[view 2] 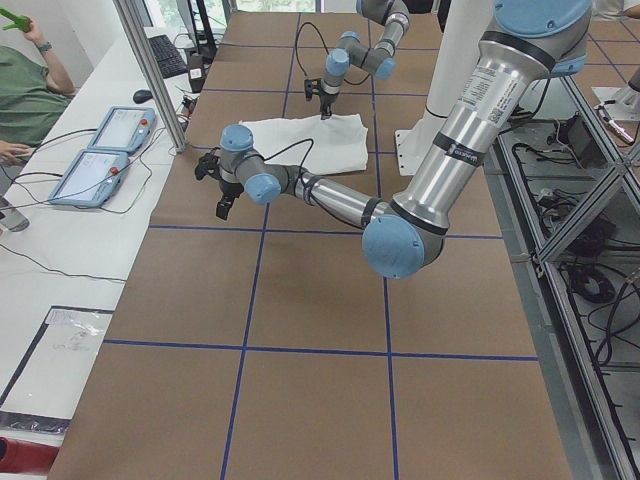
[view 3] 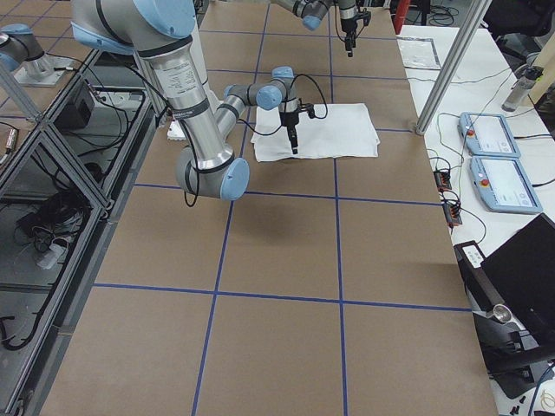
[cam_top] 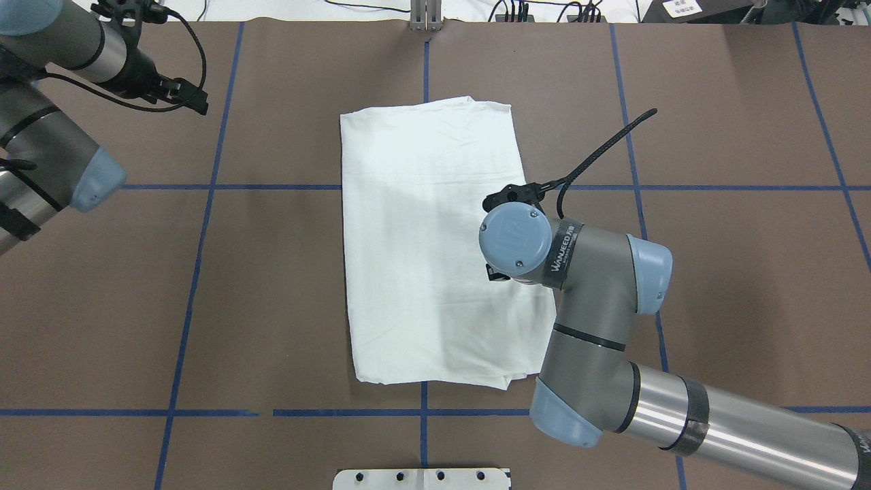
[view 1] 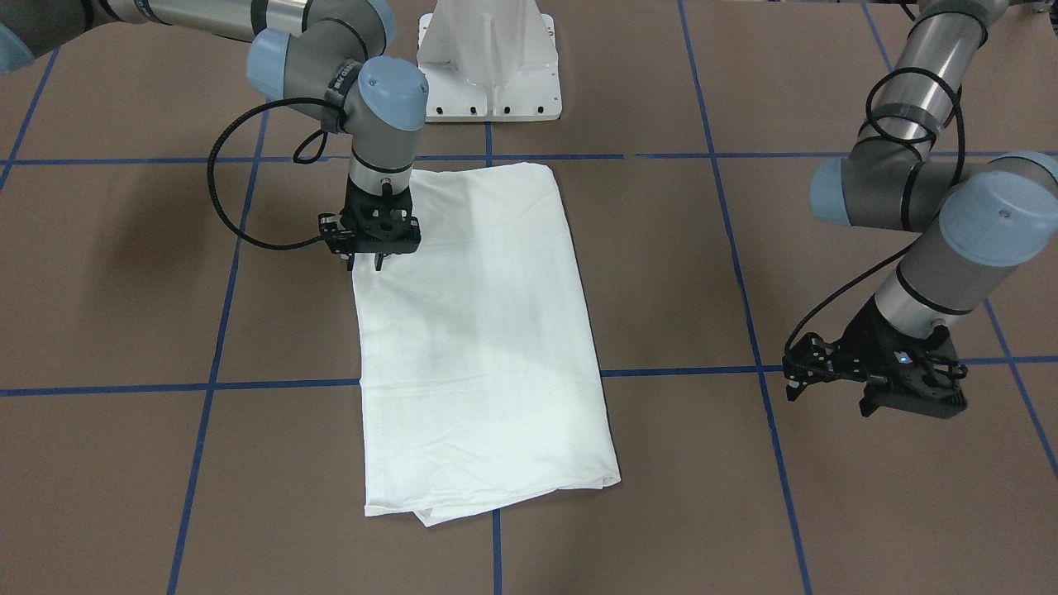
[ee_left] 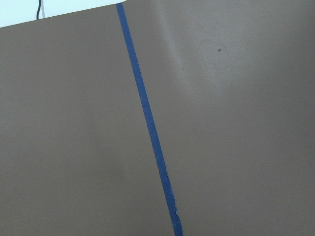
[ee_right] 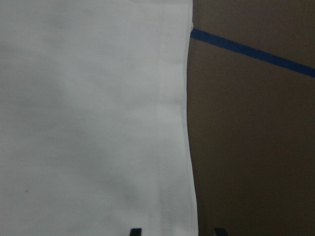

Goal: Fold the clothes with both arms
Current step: 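Move the right gripper to the shirt edge farthest from the left arm, then lower both grippers to the shirt's corners nearest the robot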

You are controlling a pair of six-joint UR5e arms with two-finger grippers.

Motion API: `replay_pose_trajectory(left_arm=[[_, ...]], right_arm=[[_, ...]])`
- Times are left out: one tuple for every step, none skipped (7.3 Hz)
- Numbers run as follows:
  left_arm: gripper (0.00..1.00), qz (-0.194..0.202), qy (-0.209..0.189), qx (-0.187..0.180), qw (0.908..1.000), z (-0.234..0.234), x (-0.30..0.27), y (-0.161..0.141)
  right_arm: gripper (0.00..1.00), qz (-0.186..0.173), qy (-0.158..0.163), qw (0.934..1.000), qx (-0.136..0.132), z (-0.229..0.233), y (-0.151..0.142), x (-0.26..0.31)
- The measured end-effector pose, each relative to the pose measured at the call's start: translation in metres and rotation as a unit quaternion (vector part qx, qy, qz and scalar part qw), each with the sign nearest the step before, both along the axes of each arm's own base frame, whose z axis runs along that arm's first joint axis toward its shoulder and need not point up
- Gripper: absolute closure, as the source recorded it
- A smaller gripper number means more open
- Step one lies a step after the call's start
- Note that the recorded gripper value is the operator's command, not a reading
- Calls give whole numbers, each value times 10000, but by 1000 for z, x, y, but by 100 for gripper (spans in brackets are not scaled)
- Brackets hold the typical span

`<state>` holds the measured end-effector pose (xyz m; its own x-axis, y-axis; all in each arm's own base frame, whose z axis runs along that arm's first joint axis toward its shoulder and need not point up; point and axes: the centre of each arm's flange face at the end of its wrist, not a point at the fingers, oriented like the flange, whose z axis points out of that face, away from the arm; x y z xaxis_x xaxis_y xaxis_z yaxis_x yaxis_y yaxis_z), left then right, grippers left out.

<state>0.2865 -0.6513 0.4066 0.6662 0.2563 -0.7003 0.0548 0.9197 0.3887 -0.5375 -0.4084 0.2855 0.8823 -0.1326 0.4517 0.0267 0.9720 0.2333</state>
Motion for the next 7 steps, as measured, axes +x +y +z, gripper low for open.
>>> replay_pose_trajectory(left_arm=[[0, -17, 43, 23, 10000, -6, 0, 2], [0, -55, 101, 22, 9999, -12, -1, 4], [0, -73, 160, 8, 9998, -16, -3, 8], [0, -46, 219, -5, 9997, -19, -3, 11], [0, -14, 282, -2, 9996, -23, -4, 15], [0, 41, 389, 9, 9992, -30, -3, 27], [0, 123, 552, -28, 9984, -40, 2, 45]], right_arm=[[0, -31, -403, 9991, -99, -12, -11, 11], [0, -80, -803, 9965, -225, -26, -19, 24], [0, -87, -1111, 9933, -312, -41, -25, 39], [0, -76, -1356, 9901, -360, -55, -31, 56], [0, -104, -1579, 9867, -369, -68, -35, 75], [0, -247, -1744, 9842, -208, -80, -34, 92], [0, -447, -1820, 9823, 43, -88, -34, 101]])
